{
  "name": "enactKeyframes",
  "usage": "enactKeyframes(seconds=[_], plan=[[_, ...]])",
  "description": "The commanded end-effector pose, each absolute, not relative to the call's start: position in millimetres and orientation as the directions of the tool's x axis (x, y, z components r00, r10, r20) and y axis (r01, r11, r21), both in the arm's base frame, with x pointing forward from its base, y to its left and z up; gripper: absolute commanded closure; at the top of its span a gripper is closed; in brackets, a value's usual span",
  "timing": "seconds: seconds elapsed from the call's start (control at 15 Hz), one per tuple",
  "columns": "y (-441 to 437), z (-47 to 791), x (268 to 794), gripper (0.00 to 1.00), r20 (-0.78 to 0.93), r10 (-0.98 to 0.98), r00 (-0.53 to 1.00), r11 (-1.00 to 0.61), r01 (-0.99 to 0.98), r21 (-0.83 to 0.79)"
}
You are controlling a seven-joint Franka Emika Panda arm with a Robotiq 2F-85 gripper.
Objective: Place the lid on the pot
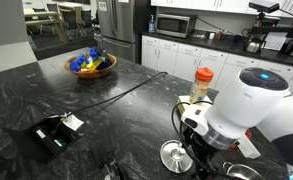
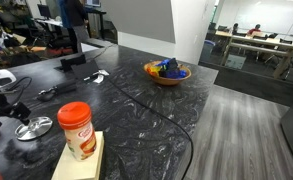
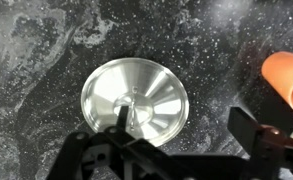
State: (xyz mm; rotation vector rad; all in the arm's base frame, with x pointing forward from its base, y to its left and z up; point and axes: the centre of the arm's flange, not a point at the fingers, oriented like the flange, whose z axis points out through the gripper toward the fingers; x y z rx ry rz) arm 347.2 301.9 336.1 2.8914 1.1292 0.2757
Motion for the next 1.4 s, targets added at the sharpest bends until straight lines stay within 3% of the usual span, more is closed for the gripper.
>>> enactKeyframes(seconds=[0.0,1.33], plan=[[302,333,350,0.00,0.153,0.683,0.715,-0.729,0.680,0.079],[289,316,406,0.00,0.083,0.811,0.580,-0.580,0.814,-0.024]])
